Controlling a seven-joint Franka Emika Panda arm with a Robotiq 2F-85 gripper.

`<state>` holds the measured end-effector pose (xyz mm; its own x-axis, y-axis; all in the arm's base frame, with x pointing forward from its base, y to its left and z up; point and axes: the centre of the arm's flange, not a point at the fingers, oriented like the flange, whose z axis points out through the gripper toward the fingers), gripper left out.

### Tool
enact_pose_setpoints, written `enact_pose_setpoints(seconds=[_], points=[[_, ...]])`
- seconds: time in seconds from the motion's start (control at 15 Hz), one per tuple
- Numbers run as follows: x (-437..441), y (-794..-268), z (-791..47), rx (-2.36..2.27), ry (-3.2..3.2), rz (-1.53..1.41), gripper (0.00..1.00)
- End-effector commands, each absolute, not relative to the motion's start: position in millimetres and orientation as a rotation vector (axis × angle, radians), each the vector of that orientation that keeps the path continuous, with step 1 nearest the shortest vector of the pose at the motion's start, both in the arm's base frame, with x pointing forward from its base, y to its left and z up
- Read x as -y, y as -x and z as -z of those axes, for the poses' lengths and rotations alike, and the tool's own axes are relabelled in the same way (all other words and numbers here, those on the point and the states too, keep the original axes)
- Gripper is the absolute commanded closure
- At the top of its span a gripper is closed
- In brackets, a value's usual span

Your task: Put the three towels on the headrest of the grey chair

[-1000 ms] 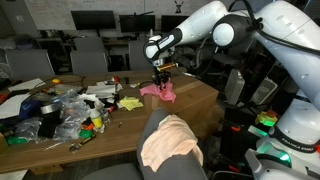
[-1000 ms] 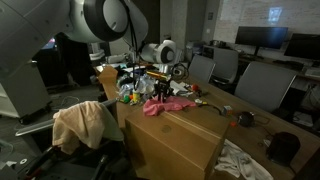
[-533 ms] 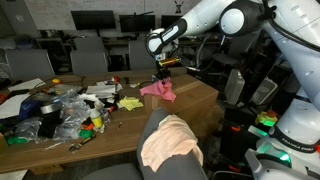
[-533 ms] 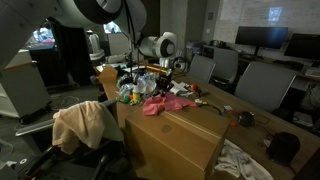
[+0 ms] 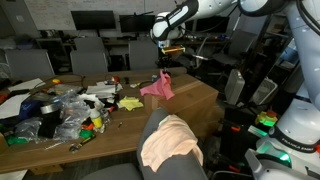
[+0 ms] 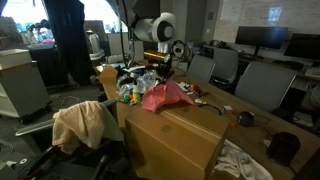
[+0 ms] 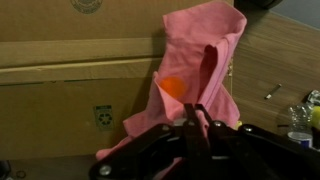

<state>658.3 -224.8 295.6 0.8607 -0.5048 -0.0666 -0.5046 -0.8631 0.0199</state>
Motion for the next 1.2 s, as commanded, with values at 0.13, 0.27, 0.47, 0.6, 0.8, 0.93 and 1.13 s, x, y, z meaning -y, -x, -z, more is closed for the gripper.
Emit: enact_pose_setpoints(seconds=[0.13, 0.27, 0.47, 0.6, 0.8, 0.93, 1.13], points=[[175, -614, -411, 0.716, -2.97, -0.114, 0.99], [152, -602, -448, 0.638, -2.967, -0.172, 0.99], [113, -579, -501, 0.521, -3.006, -0.215, 0.99], [87, -563, -530, 0.434, -3.028, -0.226, 0.99], [47, -542, -565, 0.308, -3.019, -0.216, 0.99], [15, -529, -582, 0.196, -2.985, -0.203, 0.99], [-35, -510, -593, 0.013, -2.905, -0.183, 0.99]])
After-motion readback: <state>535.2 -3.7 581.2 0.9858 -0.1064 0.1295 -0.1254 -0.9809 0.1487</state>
